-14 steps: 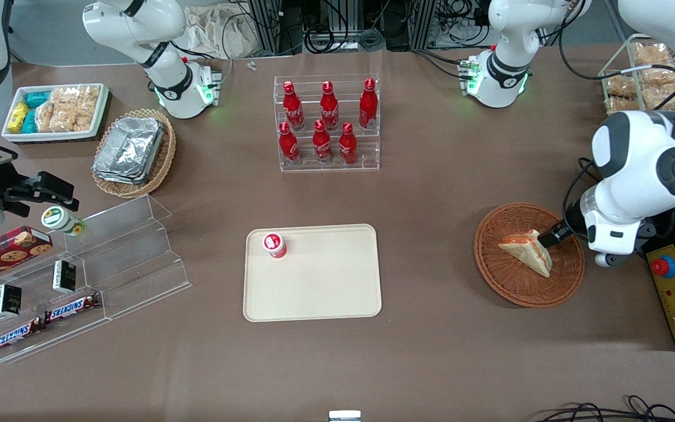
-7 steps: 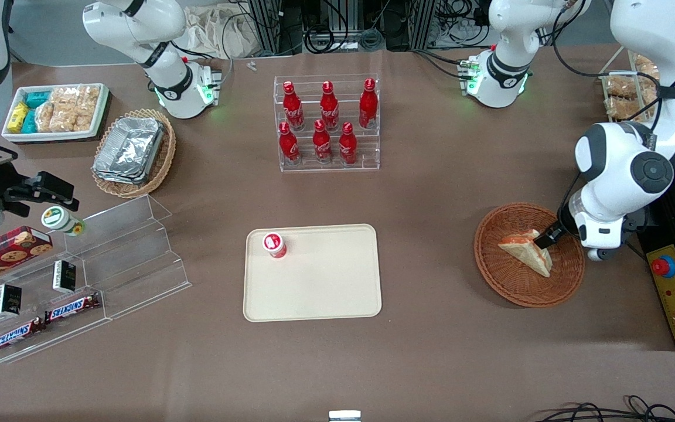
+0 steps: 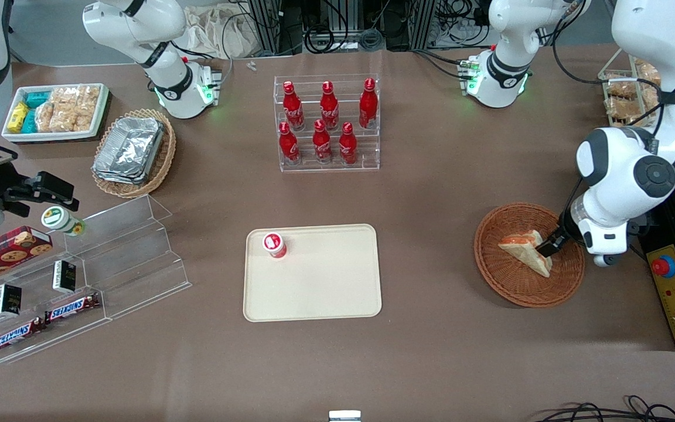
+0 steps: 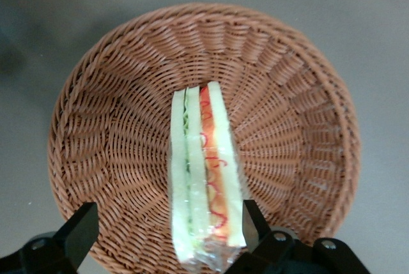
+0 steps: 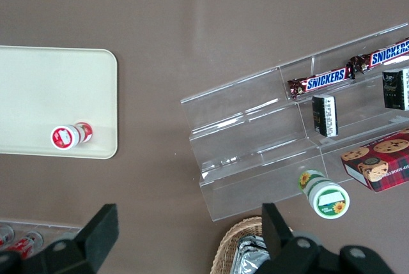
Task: Place sandwich from basket to tray
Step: 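Lower the open left gripper around the sandwich's wrapped edge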
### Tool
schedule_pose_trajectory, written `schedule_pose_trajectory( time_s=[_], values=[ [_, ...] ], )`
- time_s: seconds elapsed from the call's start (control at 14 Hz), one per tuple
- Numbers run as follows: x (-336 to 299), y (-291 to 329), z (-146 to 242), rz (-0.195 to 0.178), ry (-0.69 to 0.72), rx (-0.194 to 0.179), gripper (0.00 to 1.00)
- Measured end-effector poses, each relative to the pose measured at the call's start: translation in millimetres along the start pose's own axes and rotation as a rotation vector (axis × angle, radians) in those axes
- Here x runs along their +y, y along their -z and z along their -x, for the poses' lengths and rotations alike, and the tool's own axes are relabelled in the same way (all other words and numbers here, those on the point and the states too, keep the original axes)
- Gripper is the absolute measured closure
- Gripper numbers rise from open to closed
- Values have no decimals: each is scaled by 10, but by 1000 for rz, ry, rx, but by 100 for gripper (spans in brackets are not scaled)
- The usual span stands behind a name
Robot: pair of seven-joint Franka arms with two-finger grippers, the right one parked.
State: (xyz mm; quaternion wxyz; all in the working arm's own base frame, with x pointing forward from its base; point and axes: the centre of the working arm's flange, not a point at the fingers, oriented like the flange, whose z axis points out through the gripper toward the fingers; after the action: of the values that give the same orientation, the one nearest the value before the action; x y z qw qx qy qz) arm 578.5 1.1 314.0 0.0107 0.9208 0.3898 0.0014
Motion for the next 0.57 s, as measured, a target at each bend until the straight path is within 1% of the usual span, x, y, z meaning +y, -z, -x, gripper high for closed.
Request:
schedule_pose_trajectory(
  time_s=[0.21, 0.57],
  values=[
    [134, 128, -53, -20, 18, -24, 0],
    [212, -355, 9, -46, 13, -77, 0]
  ],
)
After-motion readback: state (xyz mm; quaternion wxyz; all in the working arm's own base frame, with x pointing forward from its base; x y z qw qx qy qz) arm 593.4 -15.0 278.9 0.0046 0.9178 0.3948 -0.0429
